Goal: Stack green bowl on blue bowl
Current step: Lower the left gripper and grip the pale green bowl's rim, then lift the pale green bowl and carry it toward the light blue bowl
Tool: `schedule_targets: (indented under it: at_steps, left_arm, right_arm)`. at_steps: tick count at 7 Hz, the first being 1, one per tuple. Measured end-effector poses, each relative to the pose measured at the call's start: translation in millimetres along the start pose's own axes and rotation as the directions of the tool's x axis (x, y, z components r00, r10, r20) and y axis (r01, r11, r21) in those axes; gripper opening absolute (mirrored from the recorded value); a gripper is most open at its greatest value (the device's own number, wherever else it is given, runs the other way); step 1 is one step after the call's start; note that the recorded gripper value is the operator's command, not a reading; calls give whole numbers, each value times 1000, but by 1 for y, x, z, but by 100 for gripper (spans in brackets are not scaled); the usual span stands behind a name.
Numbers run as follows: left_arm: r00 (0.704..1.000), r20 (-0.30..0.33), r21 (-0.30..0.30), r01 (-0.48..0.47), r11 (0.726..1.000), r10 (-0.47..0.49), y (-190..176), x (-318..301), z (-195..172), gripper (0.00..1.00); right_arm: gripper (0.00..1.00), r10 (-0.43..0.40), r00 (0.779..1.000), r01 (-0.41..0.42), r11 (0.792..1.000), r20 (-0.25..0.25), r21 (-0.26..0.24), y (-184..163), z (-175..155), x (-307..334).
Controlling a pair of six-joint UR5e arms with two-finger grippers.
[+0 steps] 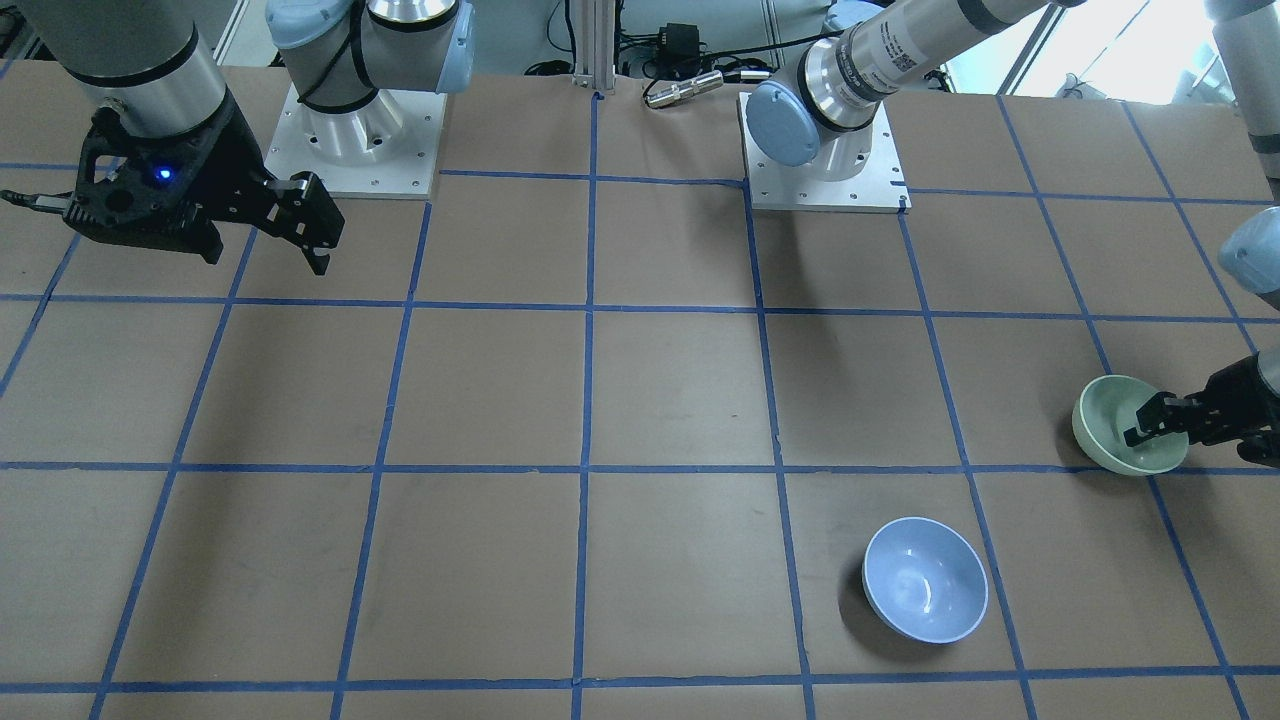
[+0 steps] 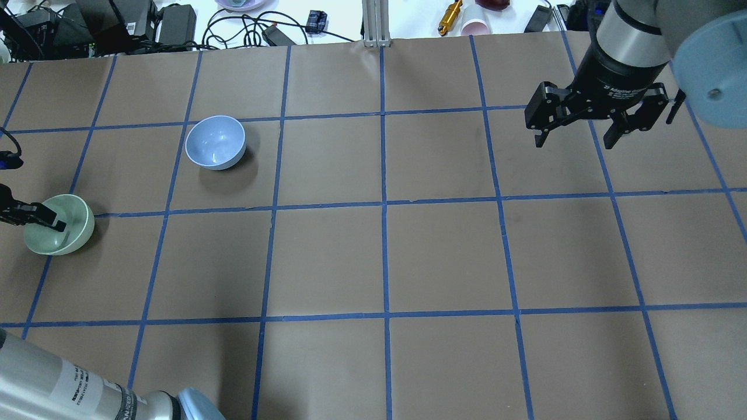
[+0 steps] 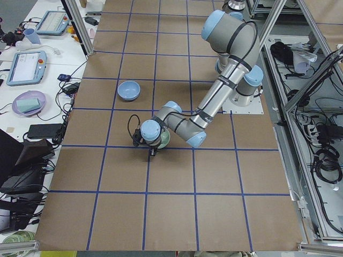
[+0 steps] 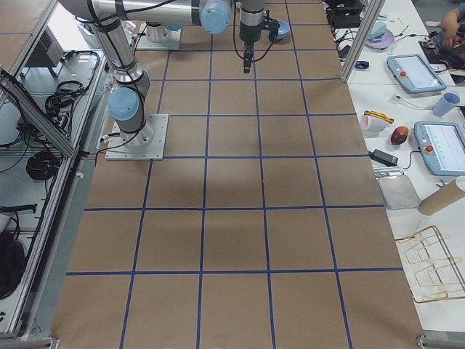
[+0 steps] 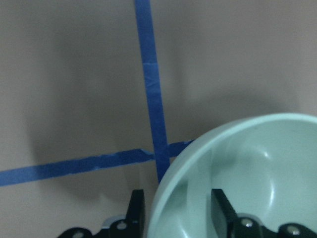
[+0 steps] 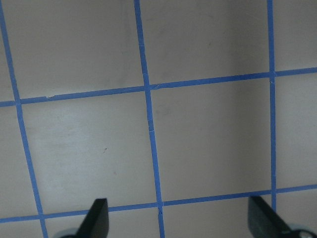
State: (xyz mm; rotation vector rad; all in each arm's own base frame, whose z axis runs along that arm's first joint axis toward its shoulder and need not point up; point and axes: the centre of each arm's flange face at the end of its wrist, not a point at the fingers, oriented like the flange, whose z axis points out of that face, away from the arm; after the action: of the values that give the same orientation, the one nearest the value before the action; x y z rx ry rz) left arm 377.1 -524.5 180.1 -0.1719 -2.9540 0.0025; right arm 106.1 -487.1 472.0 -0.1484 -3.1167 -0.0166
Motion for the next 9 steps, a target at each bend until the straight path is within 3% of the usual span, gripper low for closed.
schedule_targets:
  at_steps: [2, 6, 9]
  left_arm:
    - [1000, 4, 1, 1, 1000, -1, 0, 0, -2, 1]
    - [1000, 25, 26, 10, 1000, -11, -2, 1, -24, 1]
    - [1000, 21, 92, 21, 996, -23, 3, 3, -51, 1]
  right_arm:
    - [100, 0, 1000, 0, 1000, 0, 0, 0, 0, 0]
    - [100, 0, 1000, 0, 1000, 1, 0, 0, 0, 0]
    - [100, 0, 1000, 0, 1000, 1, 0, 0, 0, 0]
